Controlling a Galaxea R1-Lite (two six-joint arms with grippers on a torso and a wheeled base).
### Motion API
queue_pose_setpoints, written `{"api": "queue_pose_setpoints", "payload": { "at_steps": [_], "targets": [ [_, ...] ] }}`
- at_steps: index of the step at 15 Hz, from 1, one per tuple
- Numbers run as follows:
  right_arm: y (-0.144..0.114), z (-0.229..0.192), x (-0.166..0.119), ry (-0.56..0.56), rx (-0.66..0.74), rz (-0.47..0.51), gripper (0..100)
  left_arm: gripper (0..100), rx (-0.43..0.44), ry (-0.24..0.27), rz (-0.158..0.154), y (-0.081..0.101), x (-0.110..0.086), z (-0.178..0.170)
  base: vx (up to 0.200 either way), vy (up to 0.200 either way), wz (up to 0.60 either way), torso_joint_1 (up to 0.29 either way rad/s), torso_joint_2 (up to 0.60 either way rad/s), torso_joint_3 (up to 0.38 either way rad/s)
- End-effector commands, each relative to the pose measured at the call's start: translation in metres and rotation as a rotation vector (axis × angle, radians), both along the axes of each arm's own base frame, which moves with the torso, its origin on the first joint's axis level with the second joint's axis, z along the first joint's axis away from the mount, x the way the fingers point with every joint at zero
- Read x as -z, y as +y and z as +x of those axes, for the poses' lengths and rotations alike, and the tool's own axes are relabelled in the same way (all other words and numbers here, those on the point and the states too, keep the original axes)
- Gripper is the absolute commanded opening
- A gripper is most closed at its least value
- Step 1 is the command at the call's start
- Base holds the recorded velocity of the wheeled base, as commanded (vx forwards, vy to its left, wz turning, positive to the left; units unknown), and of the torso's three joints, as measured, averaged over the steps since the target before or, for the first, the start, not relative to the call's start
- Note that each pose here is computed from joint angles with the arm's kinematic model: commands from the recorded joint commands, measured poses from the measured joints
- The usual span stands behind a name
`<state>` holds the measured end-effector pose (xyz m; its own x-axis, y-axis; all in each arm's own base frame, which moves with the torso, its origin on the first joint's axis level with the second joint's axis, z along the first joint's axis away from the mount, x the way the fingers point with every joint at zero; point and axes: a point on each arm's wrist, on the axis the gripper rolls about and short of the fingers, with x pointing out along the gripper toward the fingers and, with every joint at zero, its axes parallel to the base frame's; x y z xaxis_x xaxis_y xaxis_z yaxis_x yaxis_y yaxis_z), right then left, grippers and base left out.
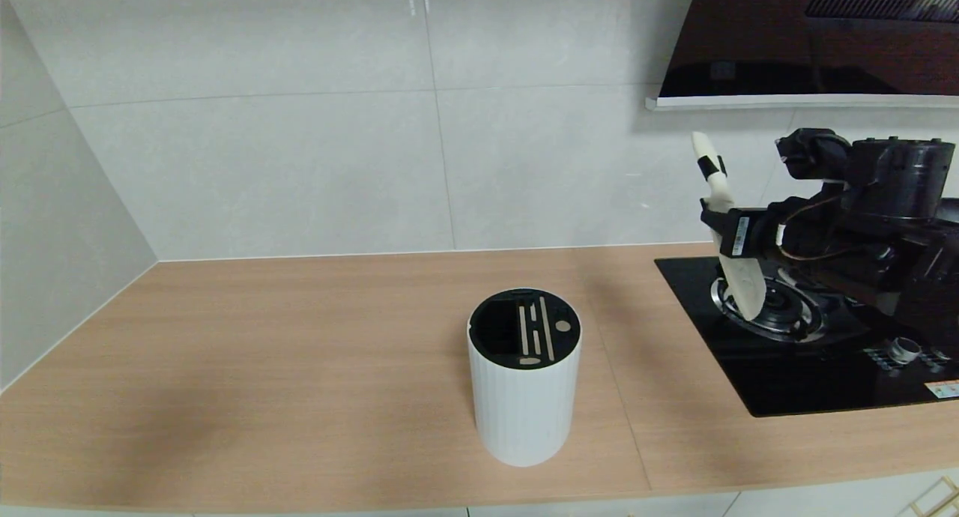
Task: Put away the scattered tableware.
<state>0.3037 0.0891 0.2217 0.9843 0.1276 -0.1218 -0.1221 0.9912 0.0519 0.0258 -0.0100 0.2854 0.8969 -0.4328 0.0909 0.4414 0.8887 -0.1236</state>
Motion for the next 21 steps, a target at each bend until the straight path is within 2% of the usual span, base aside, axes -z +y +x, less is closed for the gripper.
{"api": "queue_pose_setpoints", "payload": {
  "at_steps": [1, 2, 3, 4, 5, 6, 7, 8, 10, 14, 18, 21],
  "targets": [
    [0.014, -0.039, -0.011, -0.021, -0.059, 0.016, 0, 100, 0.228, 0.252, -0.214, -0.026, -0.024, 0.088, 0.000, 0.000, 0.00, 0.000, 0.00, 0.000],
    [0.020, -0.045, -0.019, -0.043, -0.083, 0.026, 0, 100, 0.284, 0.278, -0.293, -0.038, -0.025, 0.108, 0.000, 0.000, 0.00, 0.000, 0.00, 0.000],
    [0.026, -0.050, -0.022, -0.053, -0.111, 0.031, 0, 100, 0.311, 0.288, -0.316, -0.045, -0.022, 0.119, 0.000, 0.000, 0.00, 0.000, 0.00, 0.000],
    [0.043, -0.058, -0.022, -0.048, -0.177, 0.034, 0, 100, 0.324, 0.329, -0.333, -0.055, -0.011, 0.139, 0.000, 0.000, 0.00, 0.000, 0.00, 0.000],
    [0.049, -0.061, -0.021, -0.045, -0.198, 0.035, 0, 100, 0.331, 0.358, -0.335, -0.060, -0.003, 0.146, 0.000, 0.000, 0.00, 0.000, 0.00, 0.000],
    [0.069, -0.069, -0.012, -0.013, -0.267, 0.030, 0, 100, 0.374, 0.431, -0.360, -0.078, 0.015, 0.164, 0.000, 0.000, 0.00, 0.000, 0.00, 0.000],
    [0.078, -0.074, -0.008, 0.000, -0.280, 0.043, 0, 100, 0.400, 0.469, -0.394, -0.087, 0.023, 0.171, 0.000, 0.000, 0.00, 0.000, 0.00, 0.000],
    [0.087, -0.081, -0.008, 0.005, -0.309, 0.058, 0, 100, 0.412, 0.505, -0.403, -0.095, 0.031, 0.178, 0.000, 0.000, 0.00, 0.000, 0.00, 0.000],
    [0.101, -0.092, -0.004, 0.024, -0.369, 0.054, 0, 100, 0.420, 0.544, -0.387, -0.104, 0.042, 0.185, 0.000, 0.000, 0.00, 0.000, 0.00, 0.000],
    [0.123, -0.106, 0.006, 0.052, -0.458, 0.041, 0, 100, 0.449, 0.573, -0.362, -0.121, 0.050, 0.185, 0.000, 0.000, 0.00, 0.000, 0.00, 0.000],
    [0.138, -0.125, 0.005, 0.070, -0.536, 0.082, 0, 100, 0.413, 0.527, -0.370, -0.158, 0.070, 0.191, 0.000, 0.000, 0.00, 0.000, 0.00, 0.000],
    [0.144, -0.133, 0.008, 0.079, -0.572, 0.077, 0, 100, 0.404, 0.525, -0.370, -0.162, 0.073, 0.193, 0.000, 0.000, 0.00, 0.000, 0.00, 0.000]
  ]
}}
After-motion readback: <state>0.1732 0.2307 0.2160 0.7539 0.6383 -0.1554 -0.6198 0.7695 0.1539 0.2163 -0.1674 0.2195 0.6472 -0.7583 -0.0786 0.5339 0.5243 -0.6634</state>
